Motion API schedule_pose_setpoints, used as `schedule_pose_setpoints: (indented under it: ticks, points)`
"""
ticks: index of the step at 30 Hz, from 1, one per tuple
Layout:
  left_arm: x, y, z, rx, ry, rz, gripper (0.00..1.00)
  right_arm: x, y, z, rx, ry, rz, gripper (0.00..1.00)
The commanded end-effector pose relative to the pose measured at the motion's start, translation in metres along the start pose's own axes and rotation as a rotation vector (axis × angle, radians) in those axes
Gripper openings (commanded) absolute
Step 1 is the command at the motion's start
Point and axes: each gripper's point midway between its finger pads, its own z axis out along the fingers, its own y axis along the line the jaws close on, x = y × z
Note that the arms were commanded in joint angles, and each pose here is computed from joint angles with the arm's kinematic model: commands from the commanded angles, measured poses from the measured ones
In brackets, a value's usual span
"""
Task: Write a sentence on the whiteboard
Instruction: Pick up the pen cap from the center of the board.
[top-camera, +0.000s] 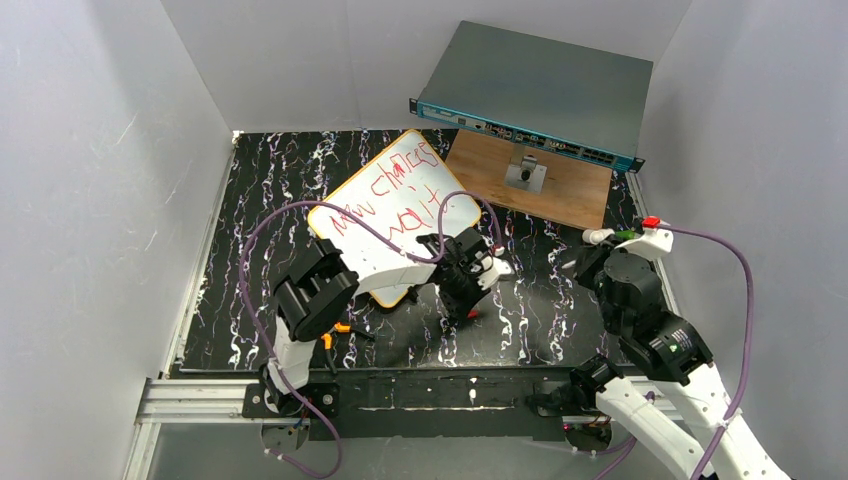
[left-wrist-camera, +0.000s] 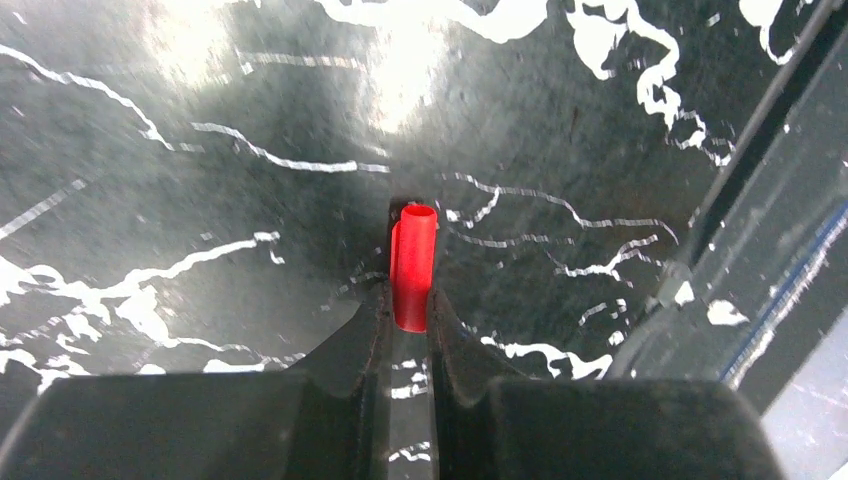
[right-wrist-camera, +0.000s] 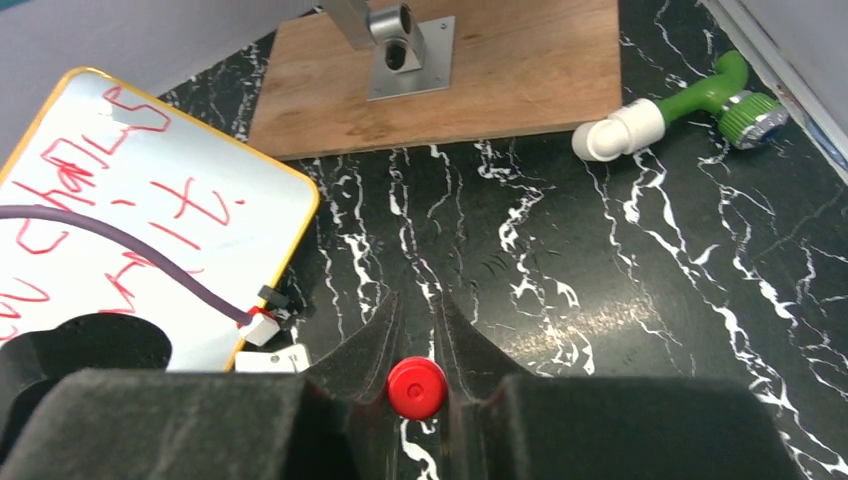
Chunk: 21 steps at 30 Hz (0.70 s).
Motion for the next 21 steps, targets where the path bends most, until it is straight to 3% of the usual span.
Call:
schedule_pose_setpoints:
  ticks: [1,15,21]
  points:
    - [0.029,-0.026,-0.023,0.119,0.064,-0.061,0.0,-0.037,0.029,-0.008,-0.11,-0.086,0.067,0.01]
    - [-0.014,-0.062,-0.093,0.284,-0.184,-0.013,0.0,-0.07,0.1,-0.048,-0.514,-0.103,0.098,0.01]
    - [-0.047,-0.072,-0.145,0.347,-0.351,-0.002,0.0,-0.08,0.13,-0.079,-0.717,-0.09,0.061,0.01]
